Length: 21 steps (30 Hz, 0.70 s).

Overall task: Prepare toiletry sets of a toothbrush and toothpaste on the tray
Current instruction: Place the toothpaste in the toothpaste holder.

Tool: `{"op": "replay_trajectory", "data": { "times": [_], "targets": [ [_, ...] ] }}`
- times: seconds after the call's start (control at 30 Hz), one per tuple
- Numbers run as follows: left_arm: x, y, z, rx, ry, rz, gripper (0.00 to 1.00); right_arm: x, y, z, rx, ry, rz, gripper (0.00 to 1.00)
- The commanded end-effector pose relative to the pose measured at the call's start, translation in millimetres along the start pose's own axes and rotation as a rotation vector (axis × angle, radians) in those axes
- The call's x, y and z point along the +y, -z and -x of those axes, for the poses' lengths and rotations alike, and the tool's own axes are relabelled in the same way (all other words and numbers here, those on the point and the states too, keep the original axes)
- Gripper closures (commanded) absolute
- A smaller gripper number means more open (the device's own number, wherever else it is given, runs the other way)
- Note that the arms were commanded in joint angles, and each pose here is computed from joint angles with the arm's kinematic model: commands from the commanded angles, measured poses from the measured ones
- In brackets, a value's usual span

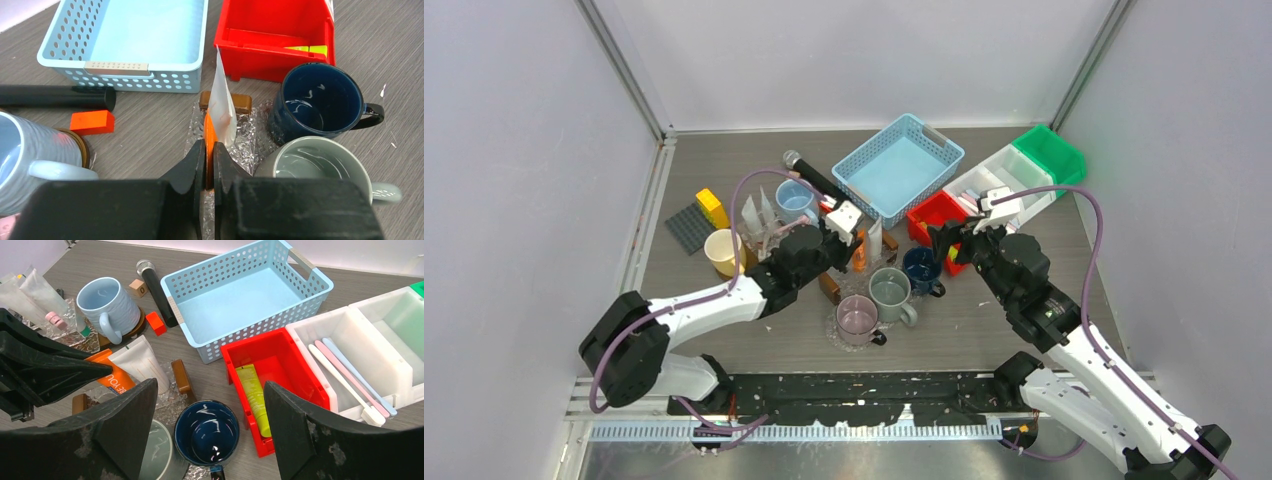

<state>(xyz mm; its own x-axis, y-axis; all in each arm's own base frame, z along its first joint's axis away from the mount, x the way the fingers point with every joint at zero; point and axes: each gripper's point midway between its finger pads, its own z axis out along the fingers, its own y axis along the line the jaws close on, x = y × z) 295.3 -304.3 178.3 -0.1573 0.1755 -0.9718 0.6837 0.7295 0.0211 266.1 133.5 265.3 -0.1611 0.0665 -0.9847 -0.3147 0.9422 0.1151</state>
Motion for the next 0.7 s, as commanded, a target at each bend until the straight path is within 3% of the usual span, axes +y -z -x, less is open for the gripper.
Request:
{"op": "replay_trajectory", "data": {
  "times": [0.0, 0.17, 0.37, 0.67],
  "targets": [
    [-2, -4, 17, -0.086, -0.003, 0.002, 0.92, -1, -2, 14, -0.054, -0.001, -0.005, 0.16],
    [-1, -5, 10, -0.075, 0.002, 0.010, 0.83, 0, -1, 15, -0.055, -0.001, -0.003, 0.16],
    [0, -3, 10, -0.071, 0.014, 0.013, 0.66, 0, -1, 15, -0.055, -0.005, -0.003, 0.16],
    [11, 19, 38, -0.081, 0.030, 0.068, 0.42, -7, 0, 15, -0.021, -0.013, -0.047, 0.16]
  ]
}}
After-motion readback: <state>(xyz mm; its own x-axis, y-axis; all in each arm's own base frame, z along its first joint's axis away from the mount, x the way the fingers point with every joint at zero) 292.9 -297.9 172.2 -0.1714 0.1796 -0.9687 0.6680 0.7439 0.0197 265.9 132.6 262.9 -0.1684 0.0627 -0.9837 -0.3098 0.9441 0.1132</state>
